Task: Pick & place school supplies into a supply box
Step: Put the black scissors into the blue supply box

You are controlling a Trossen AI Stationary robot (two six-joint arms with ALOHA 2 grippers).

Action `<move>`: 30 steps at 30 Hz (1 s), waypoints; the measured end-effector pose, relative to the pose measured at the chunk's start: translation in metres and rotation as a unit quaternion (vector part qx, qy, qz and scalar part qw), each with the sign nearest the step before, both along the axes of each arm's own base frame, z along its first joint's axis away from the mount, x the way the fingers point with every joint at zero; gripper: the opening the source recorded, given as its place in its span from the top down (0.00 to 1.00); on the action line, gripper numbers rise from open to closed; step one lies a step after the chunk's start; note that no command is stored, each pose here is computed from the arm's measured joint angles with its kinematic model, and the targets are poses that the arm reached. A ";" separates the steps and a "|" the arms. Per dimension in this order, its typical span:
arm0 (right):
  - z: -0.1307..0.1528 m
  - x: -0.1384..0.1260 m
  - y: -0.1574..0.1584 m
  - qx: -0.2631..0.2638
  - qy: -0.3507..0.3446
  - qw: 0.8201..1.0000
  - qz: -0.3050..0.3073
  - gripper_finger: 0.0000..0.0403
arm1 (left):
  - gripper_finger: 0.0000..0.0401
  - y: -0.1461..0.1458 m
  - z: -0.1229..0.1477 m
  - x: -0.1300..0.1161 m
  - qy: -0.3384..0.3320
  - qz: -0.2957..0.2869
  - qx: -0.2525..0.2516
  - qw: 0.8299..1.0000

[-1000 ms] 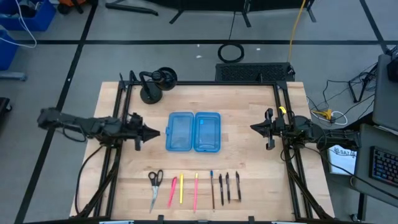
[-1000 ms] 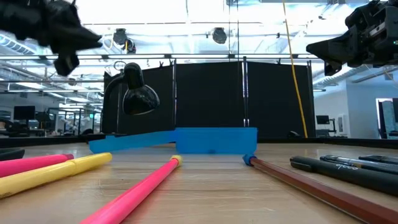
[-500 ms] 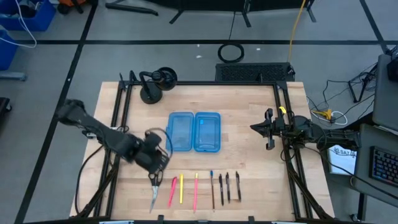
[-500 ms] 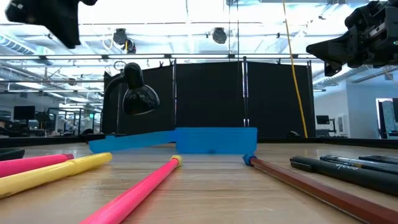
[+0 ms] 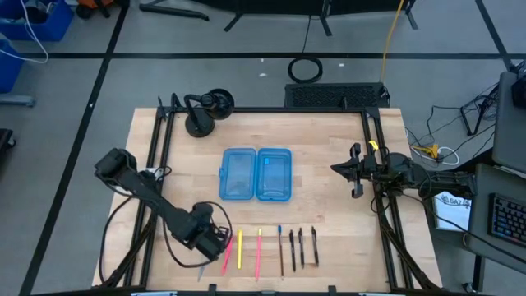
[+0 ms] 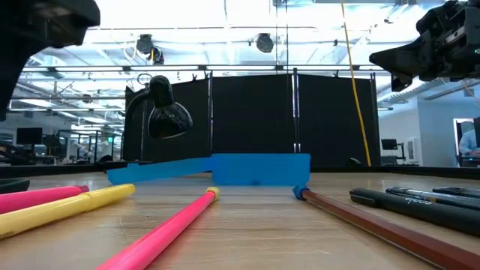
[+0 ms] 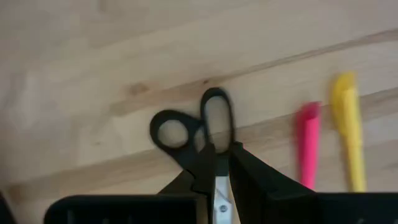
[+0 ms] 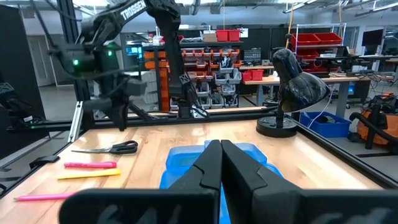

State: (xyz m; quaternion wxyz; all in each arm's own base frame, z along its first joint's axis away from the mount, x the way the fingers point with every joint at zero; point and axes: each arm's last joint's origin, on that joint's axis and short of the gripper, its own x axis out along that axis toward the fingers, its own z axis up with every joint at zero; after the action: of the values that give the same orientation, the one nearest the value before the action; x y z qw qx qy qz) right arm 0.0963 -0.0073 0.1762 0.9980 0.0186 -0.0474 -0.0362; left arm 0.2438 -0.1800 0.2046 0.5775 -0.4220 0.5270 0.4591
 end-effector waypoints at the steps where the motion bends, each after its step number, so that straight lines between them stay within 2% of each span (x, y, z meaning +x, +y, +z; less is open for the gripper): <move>1: 0.000 0.000 0.000 0.000 0.000 1.000 0.000 1.00 | 0.88 -0.001 -0.002 0.001 0.001 0.003 -0.005 1.000; 4: 0.000 0.000 0.000 0.000 0.000 1.000 0.001 1.00 | 0.87 -0.002 -0.004 0.003 0.009 0.006 -0.026 1.000; 6: 0.000 0.000 0.000 0.000 0.000 1.000 0.001 1.00 | 0.84 -0.003 -0.005 0.003 0.008 0.003 -0.017 1.000; 12: 0.001 0.000 0.000 -0.001 -0.008 1.000 0.001 1.00 | 0.65 -0.002 -0.005 0.004 0.000 -0.006 -0.003 1.000; 16: 0.004 0.000 0.000 -0.002 -0.022 1.000 0.001 1.00 | 0.57 -0.002 -0.005 0.003 0.001 0.007 0.000 1.000; 22: 0.005 -0.001 0.000 -0.002 -0.026 1.000 0.001 1.00 | 0.57 -0.006 -0.018 0.004 0.019 0.036 0.014 0.999; 25: 0.005 -0.001 0.000 -0.002 -0.026 1.000 0.001 1.00 | 0.59 -0.008 -0.025 0.005 0.033 0.066 0.010 0.997; 30: 0.005 -0.001 0.000 -0.002 -0.026 1.000 0.001 1.00 | 0.59 -0.011 -0.033 0.005 0.052 0.080 0.008 0.995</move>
State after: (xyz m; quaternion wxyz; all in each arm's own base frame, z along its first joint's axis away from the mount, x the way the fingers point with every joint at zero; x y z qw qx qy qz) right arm 0.0957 -0.0072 0.1810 0.9966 0.0173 -0.0731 -0.0343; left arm 0.2488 -0.1910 0.1711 0.5143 -0.4335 0.5170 0.5295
